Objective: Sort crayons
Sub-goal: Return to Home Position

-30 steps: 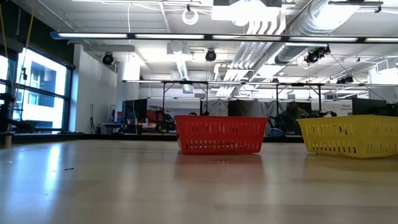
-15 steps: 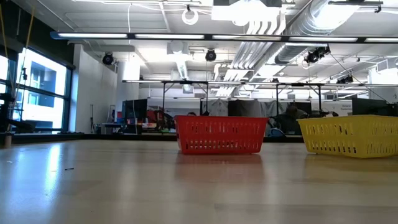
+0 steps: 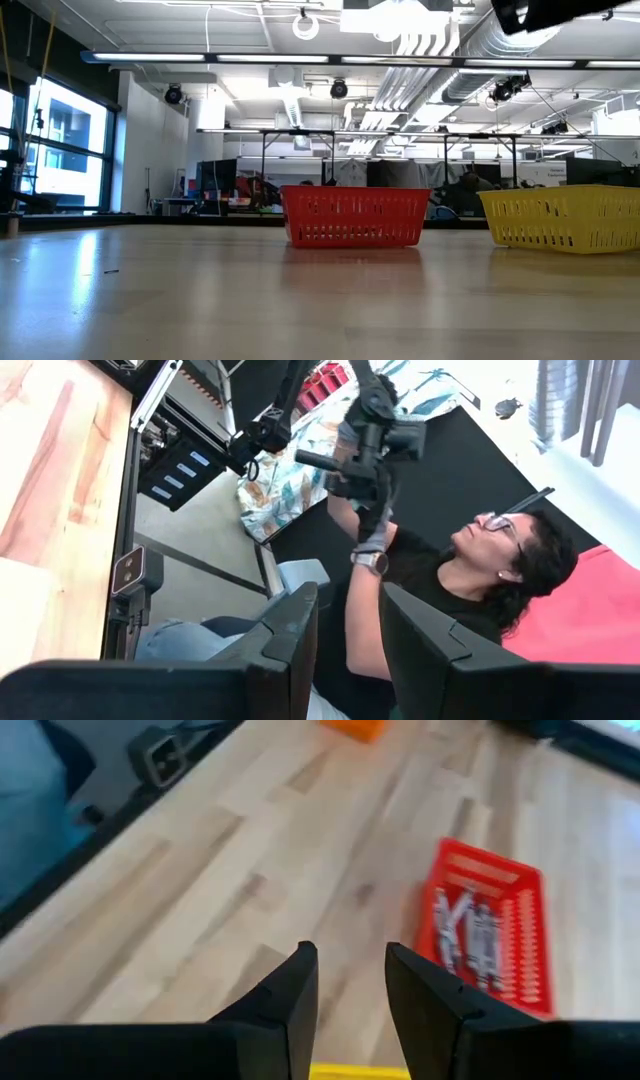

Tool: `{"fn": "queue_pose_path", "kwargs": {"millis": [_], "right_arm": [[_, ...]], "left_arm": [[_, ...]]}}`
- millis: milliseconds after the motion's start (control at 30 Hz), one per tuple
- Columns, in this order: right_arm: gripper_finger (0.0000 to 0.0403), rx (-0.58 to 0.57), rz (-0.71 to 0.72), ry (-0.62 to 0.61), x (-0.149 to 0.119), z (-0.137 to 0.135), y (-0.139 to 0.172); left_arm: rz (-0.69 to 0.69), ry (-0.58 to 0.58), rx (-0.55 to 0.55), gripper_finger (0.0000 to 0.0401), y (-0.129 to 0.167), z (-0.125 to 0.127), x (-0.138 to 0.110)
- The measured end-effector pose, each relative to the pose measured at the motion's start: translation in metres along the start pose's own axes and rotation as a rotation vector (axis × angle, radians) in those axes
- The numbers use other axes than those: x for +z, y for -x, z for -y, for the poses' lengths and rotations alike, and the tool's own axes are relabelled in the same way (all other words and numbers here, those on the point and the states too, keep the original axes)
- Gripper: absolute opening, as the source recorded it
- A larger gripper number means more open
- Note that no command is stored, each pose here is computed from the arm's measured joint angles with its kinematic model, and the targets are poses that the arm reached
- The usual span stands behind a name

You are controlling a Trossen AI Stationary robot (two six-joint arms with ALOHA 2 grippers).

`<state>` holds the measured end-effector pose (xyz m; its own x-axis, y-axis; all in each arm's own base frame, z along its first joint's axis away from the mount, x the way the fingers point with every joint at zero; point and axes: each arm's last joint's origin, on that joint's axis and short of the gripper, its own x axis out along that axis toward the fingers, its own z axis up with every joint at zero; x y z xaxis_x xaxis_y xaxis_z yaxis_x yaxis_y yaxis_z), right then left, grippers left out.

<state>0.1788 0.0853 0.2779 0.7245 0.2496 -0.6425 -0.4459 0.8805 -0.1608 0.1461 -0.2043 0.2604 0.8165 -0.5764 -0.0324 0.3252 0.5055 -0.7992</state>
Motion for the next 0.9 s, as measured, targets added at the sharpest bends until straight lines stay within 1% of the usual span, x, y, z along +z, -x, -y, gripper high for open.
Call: {"fn": "queue_pose_path", "kwargs": {"millis": [200,367,567,900], "right_arm": [[0.0112,-0.105,0.040,-0.036,-0.044,0.016,0.010],[0.0112,-0.185,0.036,-0.054,-0.072,0.025,0.012],[0.0112,-0.268,0.029,-0.081,-0.093,0.033,0.014],[0.0112,-0.413,0.018,-0.197,-0.123,0.046,0.013]], "left_arm": [[0.000,0.000,0.000,0.0099,0.000,0.000,0.000],[0.000,0.000,0.000,0.0099,0.000,0.000,0.000],[0.000,0.000,0.000,0.0099,0.000,0.000,0.000],[0.000,0.000,0.000,0.0099,0.000,0.000,0.000]]}}
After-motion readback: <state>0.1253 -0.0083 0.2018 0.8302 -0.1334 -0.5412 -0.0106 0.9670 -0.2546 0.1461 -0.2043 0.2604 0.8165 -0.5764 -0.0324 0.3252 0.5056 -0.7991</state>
